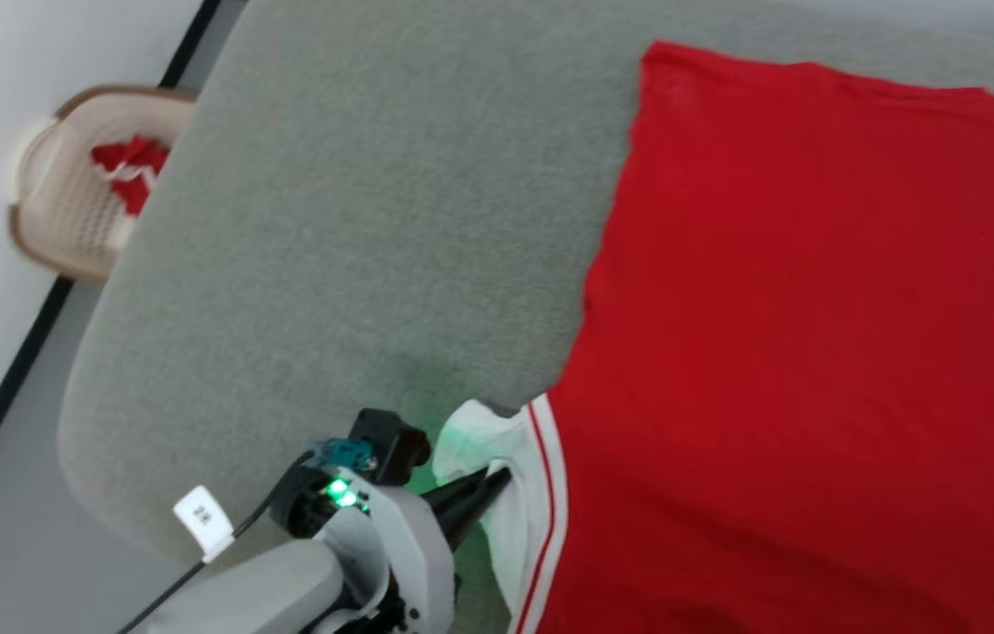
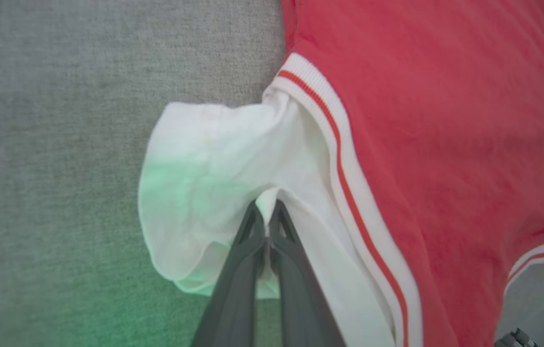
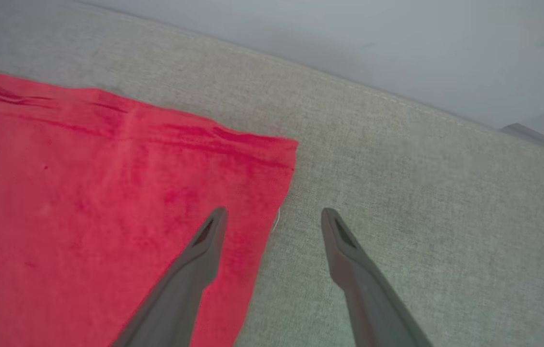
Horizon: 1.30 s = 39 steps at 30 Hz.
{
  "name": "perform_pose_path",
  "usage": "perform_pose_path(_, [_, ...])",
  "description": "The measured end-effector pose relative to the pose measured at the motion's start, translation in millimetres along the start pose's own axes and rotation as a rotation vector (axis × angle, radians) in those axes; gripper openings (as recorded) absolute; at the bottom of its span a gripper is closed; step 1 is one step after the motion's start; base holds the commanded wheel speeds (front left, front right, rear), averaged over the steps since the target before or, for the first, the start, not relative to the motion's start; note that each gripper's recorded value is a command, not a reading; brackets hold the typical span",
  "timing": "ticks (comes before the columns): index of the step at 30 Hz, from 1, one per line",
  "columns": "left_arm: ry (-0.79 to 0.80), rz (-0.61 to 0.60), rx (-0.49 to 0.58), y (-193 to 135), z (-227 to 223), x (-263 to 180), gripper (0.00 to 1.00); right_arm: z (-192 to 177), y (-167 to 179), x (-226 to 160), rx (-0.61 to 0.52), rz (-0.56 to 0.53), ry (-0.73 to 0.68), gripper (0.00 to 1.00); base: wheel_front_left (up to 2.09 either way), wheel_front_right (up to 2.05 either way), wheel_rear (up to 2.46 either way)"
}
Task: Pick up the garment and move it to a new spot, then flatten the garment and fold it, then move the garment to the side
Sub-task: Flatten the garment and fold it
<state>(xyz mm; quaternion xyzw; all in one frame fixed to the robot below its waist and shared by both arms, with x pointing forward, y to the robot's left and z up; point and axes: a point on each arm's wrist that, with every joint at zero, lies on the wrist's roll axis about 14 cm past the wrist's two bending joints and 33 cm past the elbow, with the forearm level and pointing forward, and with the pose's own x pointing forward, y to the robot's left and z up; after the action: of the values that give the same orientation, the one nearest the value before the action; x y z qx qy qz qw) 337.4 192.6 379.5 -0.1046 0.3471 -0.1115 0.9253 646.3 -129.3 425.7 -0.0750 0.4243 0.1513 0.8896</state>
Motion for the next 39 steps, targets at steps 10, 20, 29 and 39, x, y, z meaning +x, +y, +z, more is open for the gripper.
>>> perform_pose_path(10, [0.025,0.024,-0.047,11.2,-13.7,5.9,0.00,-33.8,11.0,59.0,0.057,0.012,0.185,0.00,0.00,0.00,0.00])
perform_pose_path(20, [0.026,0.035,-0.061,21.6,-17.4,9.8,0.00,-30.7,19.5,65.2,0.072,0.024,0.178,0.00,0.00,0.00,0.00])
perform_pose_path(29, [0.011,0.023,-0.047,27.2,-10.5,13.0,0.00,-26.4,49.5,30.7,0.032,0.133,0.112,0.00,0.00,0.00,0.00])
perform_pose_path(39, [0.011,0.012,-0.008,27.9,-4.9,14.4,0.00,-86.8,31.5,-34.7,-0.076,0.186,0.081,0.00,0.00,0.00,0.00])
